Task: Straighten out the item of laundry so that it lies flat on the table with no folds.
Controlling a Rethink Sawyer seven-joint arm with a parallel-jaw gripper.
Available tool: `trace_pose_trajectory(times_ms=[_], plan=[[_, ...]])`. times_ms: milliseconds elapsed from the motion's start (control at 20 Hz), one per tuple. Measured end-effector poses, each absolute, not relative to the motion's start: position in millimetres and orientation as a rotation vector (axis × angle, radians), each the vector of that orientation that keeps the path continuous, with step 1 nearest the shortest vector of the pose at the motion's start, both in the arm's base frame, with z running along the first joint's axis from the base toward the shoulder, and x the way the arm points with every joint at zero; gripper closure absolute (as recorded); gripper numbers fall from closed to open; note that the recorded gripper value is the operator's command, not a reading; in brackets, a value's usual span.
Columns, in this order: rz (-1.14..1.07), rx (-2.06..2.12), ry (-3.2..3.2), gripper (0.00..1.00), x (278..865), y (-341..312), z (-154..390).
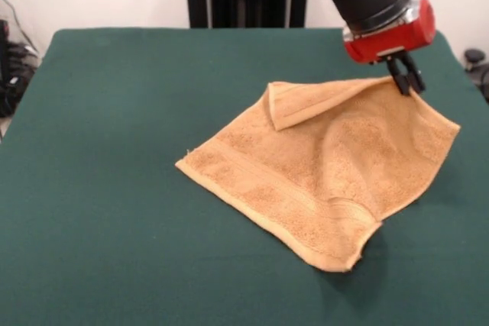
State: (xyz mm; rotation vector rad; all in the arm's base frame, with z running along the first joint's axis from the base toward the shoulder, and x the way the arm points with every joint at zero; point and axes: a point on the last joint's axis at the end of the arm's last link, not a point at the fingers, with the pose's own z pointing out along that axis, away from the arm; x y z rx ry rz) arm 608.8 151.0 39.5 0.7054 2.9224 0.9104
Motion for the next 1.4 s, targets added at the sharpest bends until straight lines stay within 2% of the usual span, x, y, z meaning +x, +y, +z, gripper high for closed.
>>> trace_pose_trajectory(times_ms=[1350, 1400], plan=[[1.118, 0.785, 2.858, 1.0, 613.5, 145.0, 48.4], [1.124, 0.78, 2.865, 0.0, 609.7, 147.4, 48.8]])
